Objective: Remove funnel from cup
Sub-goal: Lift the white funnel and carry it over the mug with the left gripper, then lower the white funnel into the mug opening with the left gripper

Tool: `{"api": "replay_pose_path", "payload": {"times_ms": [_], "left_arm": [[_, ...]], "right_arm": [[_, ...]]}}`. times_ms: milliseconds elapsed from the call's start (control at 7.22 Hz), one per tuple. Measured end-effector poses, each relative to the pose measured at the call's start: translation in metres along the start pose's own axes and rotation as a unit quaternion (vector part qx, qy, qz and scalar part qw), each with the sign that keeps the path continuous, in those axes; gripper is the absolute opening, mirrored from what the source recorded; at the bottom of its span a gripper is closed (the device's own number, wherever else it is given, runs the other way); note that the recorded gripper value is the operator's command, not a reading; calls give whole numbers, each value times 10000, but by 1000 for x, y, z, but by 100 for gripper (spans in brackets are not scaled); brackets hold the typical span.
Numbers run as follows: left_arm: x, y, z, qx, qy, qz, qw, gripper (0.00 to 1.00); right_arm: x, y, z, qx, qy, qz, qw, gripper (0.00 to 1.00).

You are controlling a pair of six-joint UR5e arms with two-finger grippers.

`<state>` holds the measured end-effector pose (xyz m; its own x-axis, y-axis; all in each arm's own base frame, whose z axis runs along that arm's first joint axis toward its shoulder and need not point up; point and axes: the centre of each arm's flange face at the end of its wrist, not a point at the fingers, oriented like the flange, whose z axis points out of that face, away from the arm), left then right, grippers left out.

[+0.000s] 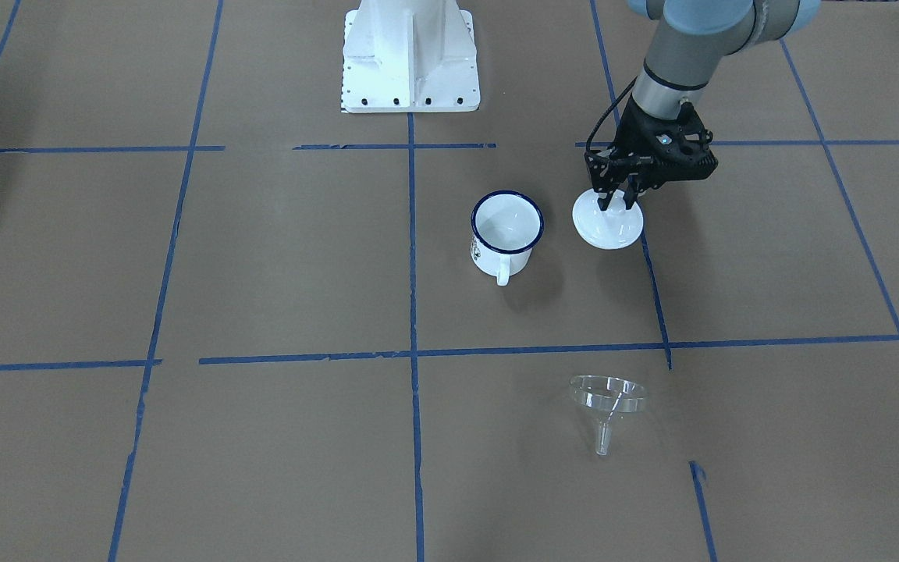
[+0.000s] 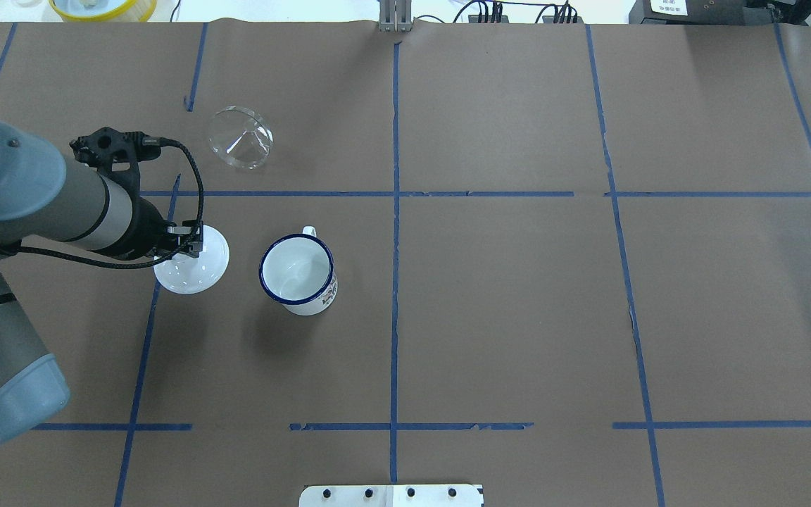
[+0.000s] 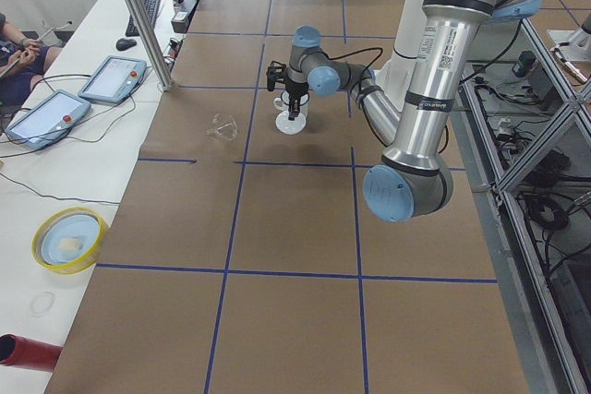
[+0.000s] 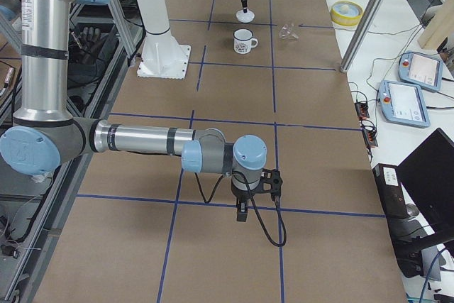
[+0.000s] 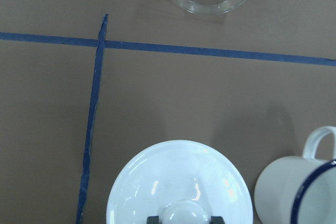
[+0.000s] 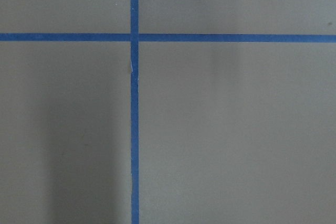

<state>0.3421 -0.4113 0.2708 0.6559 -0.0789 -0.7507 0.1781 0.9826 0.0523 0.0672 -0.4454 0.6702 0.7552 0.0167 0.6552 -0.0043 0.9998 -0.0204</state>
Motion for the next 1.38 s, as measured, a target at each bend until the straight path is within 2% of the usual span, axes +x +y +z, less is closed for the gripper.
{"api": "replay_pose_path", "payload": {"times_ms": [277, 415, 831, 1385], "left_arm": [[52, -10, -51, -95, -59, -322, 9994, 0], [76, -14, -58, -124, -43, -595, 9981, 0], [138, -25, -16, -260, -52, -864, 9959, 0], [146, -12, 14, -270, -160, -819, 9961, 0]], "right_arm": [[0, 0, 0, 1, 0, -1, 10000, 100], [0, 0, 0, 2, 0, -1, 10000, 100], [0, 0, 0, 2, 0, -2, 10000, 100], [0, 0, 0, 2, 0, -1, 10000, 100]]}}
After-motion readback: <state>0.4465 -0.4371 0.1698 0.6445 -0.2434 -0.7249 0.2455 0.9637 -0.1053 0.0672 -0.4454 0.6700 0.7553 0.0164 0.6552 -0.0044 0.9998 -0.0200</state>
